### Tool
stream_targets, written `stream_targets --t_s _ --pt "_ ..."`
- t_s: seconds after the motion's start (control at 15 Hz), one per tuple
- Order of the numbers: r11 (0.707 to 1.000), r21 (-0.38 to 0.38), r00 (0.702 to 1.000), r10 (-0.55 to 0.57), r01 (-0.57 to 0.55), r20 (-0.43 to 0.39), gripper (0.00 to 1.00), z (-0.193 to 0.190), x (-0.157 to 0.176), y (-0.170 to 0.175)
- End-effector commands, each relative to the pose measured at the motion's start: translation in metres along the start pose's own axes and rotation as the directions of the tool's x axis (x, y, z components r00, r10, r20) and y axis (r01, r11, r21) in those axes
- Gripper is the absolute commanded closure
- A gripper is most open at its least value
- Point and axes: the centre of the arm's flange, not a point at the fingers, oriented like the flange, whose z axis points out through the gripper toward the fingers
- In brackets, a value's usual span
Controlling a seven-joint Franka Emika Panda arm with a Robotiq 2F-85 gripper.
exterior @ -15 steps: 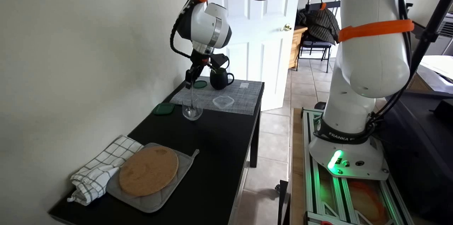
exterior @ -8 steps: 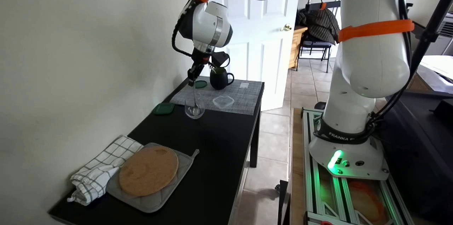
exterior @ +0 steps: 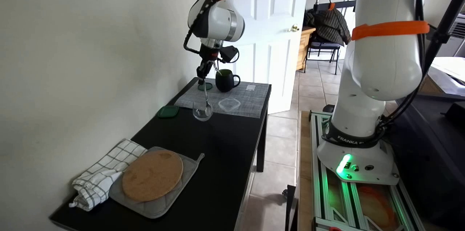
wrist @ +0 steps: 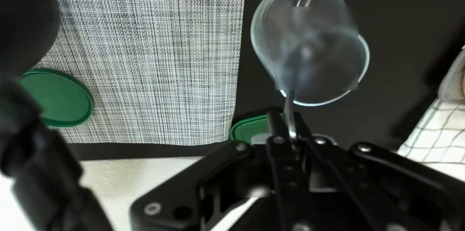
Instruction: Pick up the silver spoon from the glass cup and put it in the black mug
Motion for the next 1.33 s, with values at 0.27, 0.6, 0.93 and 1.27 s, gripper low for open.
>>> stream_targets --t_s 0.27,0.6,0.93,1.27 --pt "0.996 0.084 1.000 -0.013 0.014 -0.013 0.98 -0.069 -0.014 -0.045" --pt "0.999 0.017 0.993 -0.044 0.046 -0.109 0.98 -0.110 0.001 -0.048" --pt "0.987 -0.135 0.972 0.055 -0.088 -0.229 0.98 -0.143 0.021 0.016" --pt "0.980 -0.150 0.962 0.087 -0.129 -0.259 0.93 -0.153 0.011 0.040"
